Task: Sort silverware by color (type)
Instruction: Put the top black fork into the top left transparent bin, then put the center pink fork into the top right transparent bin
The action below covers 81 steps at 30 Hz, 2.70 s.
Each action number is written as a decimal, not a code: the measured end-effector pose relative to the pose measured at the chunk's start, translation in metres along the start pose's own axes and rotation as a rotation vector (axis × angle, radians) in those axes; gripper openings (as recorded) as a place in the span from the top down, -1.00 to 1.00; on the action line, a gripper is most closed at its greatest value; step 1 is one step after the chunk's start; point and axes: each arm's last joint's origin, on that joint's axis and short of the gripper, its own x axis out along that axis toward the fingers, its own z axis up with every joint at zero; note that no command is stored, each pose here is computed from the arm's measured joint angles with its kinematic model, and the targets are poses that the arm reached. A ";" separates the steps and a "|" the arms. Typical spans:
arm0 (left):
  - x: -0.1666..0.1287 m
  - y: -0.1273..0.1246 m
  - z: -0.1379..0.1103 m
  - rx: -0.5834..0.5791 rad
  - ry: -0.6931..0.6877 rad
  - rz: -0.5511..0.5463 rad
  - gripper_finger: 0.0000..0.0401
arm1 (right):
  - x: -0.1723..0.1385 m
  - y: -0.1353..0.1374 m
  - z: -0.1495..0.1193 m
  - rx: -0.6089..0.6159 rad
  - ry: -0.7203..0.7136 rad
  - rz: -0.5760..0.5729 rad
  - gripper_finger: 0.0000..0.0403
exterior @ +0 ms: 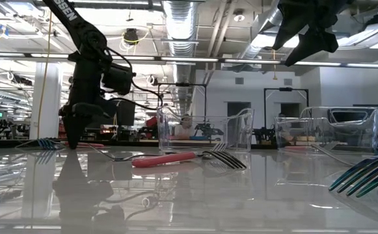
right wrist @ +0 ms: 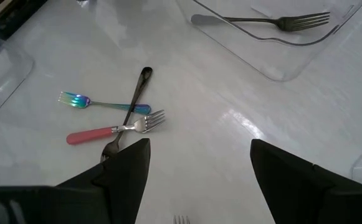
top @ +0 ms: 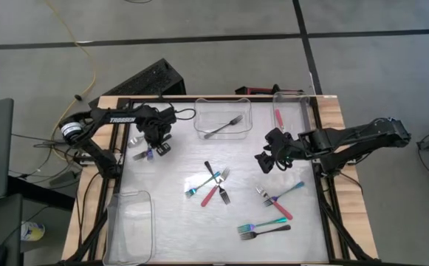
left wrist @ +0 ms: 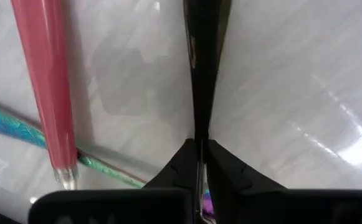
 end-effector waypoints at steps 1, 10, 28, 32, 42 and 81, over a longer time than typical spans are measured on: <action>-0.007 0.000 0.002 -0.009 -0.030 -0.009 0.98 | 0.000 0.000 0.000 0.000 0.000 0.000 -0.50; -0.059 0.000 0.008 -0.048 -0.245 -0.071 0.99 | 0.000 0.000 0.000 -0.006 0.000 -0.005 -0.50; -0.116 -0.002 0.022 -0.088 -0.441 -0.187 1.00 | 0.000 -0.001 0.001 -0.007 -0.001 -0.009 -0.50; -0.137 -0.007 0.031 -0.124 -0.550 -0.247 1.00 | 0.000 -0.001 0.001 -0.007 0.000 -0.008 -0.50; -0.181 -0.030 0.078 -0.091 -0.881 -0.537 1.00 | 0.000 -0.001 0.001 -0.009 0.002 -0.006 -0.50; -0.244 -0.080 0.129 0.356 -0.491 -0.090 0.14 | 0.000 0.000 0.001 -0.172 -0.045 -0.038 -0.50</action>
